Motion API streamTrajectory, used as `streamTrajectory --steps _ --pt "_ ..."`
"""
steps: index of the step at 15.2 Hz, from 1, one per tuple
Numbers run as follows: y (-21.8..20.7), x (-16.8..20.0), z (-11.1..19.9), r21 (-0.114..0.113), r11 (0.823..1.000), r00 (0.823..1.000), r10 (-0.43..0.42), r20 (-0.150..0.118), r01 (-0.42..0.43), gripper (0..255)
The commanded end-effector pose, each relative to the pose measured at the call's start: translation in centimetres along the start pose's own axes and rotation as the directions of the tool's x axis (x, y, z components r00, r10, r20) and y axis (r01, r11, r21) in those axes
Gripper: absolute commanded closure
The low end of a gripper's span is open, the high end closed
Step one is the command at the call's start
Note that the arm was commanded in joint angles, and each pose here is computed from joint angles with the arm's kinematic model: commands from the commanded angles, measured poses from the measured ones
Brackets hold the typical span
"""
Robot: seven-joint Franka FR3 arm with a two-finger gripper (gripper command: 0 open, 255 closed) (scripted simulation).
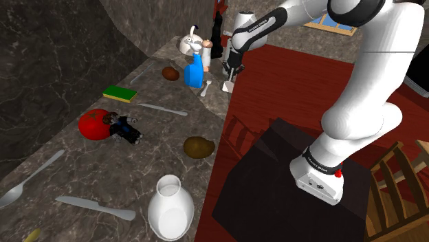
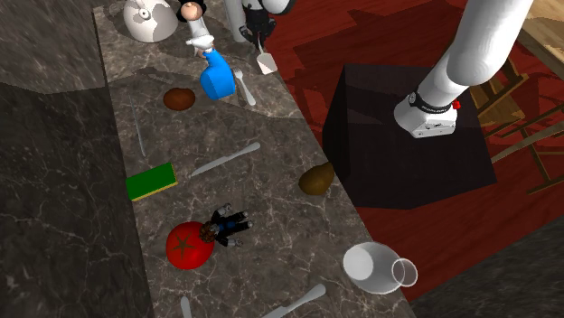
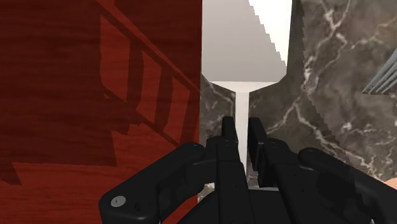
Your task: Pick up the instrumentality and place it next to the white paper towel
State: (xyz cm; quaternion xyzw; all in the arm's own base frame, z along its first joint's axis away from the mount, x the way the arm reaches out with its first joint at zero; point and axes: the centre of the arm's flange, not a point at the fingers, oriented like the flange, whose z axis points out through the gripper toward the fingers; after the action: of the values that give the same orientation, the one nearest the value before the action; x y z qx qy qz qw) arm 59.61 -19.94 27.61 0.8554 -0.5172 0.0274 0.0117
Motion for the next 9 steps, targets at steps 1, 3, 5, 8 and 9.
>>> streamTrajectory --steps 1,3,5,8,9 --pt "0.0 -0.1 1.0 0.000 1.000 1.000 0.000 0.000 0.000 255" --pt "0.0 -0.1 2.0 0.000 1.000 1.000 0.000 0.000 0.000 255" --pt "0.0 -0.2 3.1 0.000 1.000 1.000 0.000 0.000 0.000 255" --pt "0.0 -0.2 3.4 0.000 1.000 1.000 0.000 0.000 0.000 255" --pt "0.0 -0.2 3.4 0.000 1.000 1.000 0.000 0.000 0.000 255"
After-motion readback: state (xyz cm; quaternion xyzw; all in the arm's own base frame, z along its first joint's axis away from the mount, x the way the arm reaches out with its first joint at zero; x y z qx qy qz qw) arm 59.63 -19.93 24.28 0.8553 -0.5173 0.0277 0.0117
